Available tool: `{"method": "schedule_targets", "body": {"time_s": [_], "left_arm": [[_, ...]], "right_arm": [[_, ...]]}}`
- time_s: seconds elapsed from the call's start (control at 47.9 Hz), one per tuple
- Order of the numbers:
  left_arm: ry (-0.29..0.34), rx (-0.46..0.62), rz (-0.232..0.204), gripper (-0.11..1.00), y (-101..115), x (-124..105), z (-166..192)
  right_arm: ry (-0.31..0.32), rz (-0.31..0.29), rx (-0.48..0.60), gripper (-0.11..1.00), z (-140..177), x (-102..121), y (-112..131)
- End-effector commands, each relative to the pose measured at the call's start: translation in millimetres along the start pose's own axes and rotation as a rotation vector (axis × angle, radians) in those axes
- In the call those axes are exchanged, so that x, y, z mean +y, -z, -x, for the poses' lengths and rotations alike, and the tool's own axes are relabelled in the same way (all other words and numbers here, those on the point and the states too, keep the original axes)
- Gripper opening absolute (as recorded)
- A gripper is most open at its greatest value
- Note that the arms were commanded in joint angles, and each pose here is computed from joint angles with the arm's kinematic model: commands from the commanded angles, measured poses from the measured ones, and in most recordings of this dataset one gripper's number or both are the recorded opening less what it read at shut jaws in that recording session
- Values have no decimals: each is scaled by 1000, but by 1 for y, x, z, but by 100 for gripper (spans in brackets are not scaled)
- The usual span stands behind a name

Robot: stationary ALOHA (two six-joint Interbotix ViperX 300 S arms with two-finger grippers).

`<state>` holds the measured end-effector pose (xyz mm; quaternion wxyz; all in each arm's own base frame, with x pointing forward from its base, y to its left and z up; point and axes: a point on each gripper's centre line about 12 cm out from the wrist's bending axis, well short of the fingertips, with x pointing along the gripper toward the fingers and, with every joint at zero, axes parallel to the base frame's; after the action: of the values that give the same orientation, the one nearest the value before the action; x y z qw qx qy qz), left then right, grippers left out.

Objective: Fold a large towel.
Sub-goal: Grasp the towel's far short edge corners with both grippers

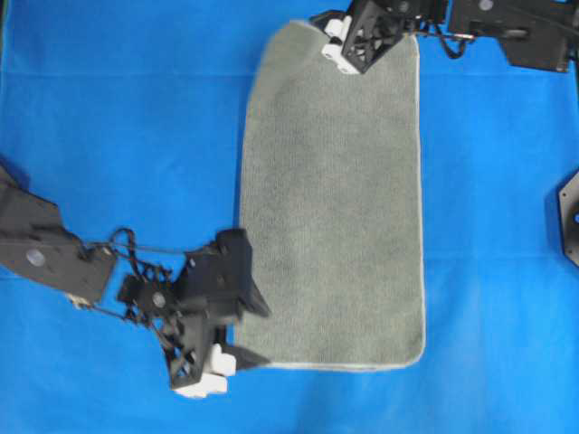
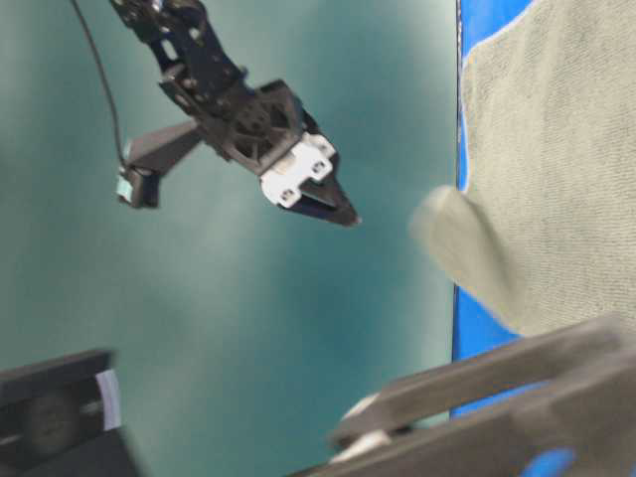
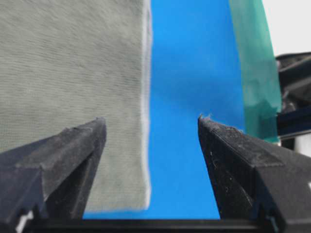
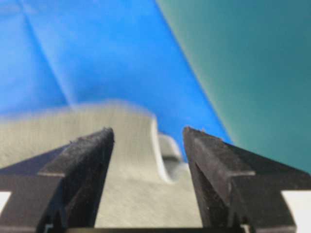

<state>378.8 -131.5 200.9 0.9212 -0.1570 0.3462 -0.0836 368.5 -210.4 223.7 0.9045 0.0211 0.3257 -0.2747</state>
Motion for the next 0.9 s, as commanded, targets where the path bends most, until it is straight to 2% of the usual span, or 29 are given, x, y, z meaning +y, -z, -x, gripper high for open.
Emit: {"method": "schedule_targets", "body": {"time_s": [0.0, 0.146, 0.271, 0.355, 0.501, 0.605, 0.71, 0.877], "left_arm": [[3, -50, -1, 72, -21, 0, 30], [-11, -145, -12, 72, -39, 14, 69], [-59, -265, -41, 72, -50, 43, 103], [-108, -354, -70, 72, -54, 65, 121], [-251, -450, -128, 72, -59, 109, 149], [-349, -455, -153, 71, -60, 138, 156], [-423, -433, -158, 72, -61, 164, 153], [-514, -387, -100, 72, -62, 212, 134]], "right_arm": [[-3, 9, -66, 62, 31, 4, -19], [-29, 23, -127, 62, 74, 12, -20], [-59, 7, -184, 61, 109, 14, -6], [-79, -16, -235, 61, 134, 11, 8], [-72, -63, -275, 61, 158, 1, 28], [-43, -97, -238, 61, 159, -6, 44], [-7, -116, -163, 61, 146, -14, 61], [22, -133, -55, 61, 109, -23, 78]]}}
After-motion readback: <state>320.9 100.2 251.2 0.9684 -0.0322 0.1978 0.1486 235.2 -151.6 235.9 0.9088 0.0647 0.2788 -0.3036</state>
